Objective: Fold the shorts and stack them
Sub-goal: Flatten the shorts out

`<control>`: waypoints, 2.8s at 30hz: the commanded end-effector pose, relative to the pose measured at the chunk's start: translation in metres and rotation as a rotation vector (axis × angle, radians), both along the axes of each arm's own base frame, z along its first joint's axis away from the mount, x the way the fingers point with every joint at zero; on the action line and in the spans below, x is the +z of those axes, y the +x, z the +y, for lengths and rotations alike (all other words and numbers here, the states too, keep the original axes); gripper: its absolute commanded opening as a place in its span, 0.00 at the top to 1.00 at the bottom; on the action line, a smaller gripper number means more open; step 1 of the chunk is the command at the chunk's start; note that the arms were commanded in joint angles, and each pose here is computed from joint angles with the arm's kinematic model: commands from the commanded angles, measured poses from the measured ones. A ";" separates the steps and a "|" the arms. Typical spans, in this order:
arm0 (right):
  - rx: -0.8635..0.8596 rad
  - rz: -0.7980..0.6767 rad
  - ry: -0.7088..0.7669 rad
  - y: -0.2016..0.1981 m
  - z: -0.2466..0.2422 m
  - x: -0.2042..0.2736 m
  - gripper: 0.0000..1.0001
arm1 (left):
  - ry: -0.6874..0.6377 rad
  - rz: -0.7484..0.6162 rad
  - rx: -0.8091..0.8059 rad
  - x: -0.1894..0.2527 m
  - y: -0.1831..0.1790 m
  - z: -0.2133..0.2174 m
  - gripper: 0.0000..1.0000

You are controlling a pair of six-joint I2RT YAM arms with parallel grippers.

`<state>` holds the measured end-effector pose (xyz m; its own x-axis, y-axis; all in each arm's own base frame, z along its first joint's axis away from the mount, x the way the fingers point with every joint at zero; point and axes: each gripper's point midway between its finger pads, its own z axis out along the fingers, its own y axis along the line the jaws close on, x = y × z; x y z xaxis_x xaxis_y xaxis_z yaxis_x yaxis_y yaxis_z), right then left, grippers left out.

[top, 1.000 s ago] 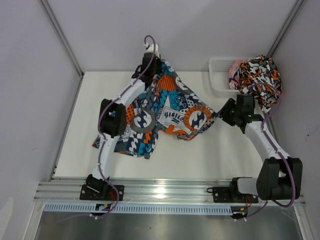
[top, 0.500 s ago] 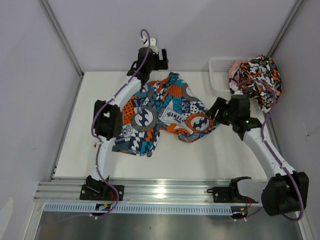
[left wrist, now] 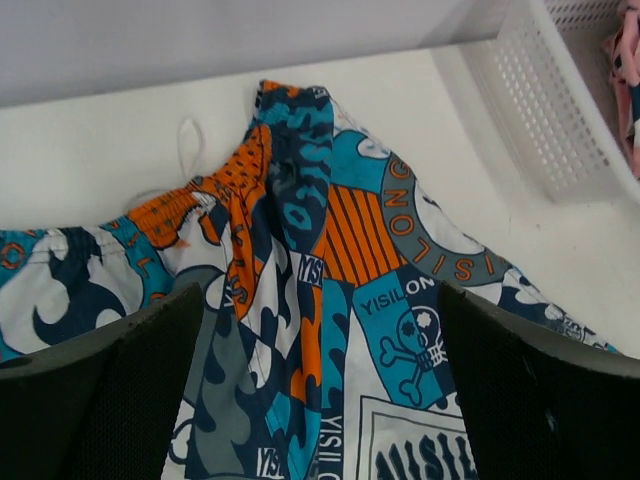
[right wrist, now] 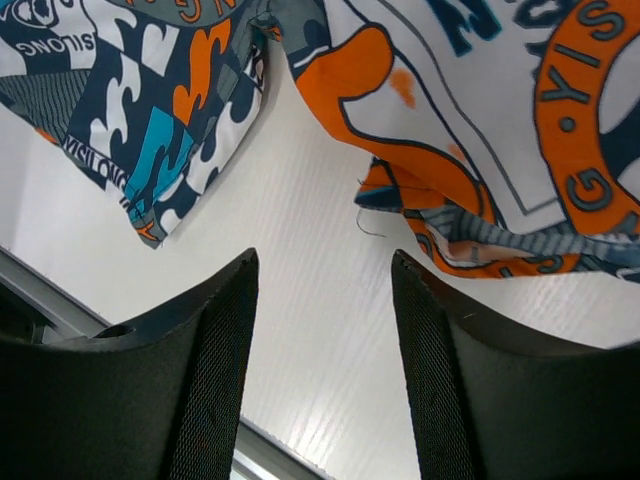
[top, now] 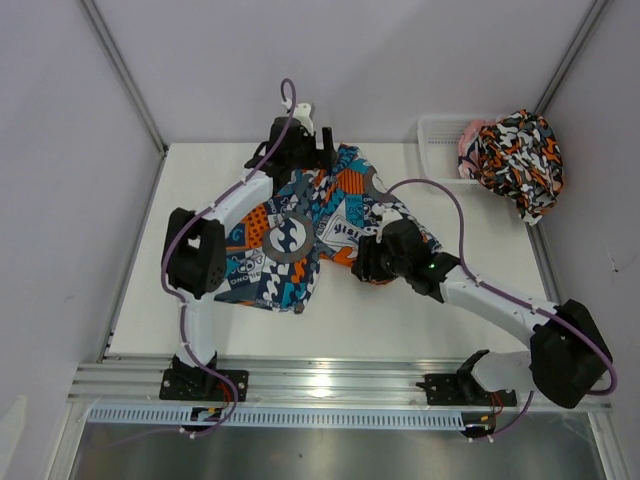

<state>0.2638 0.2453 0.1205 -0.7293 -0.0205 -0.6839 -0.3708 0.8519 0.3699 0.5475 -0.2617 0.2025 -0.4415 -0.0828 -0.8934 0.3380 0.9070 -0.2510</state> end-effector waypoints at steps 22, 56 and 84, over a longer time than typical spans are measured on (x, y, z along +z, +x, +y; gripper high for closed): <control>-0.205 -0.168 -0.110 0.062 0.026 -0.035 0.62 | -0.143 0.331 0.039 -0.115 0.022 -0.020 0.01; 0.525 0.113 0.114 -0.147 0.104 -0.036 0.48 | -0.082 0.368 0.090 -0.135 0.037 -0.013 0.02; -0.168 0.124 0.149 0.007 -0.021 -0.007 0.55 | -0.030 0.275 0.446 -0.057 0.035 0.179 0.01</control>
<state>0.2723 0.2125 0.1052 -0.7769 0.2314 -0.5856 -0.1419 0.8418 0.5208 0.5805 -0.1179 0.1468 -0.6134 -0.3216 -0.7214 -0.0884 0.9356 -0.3419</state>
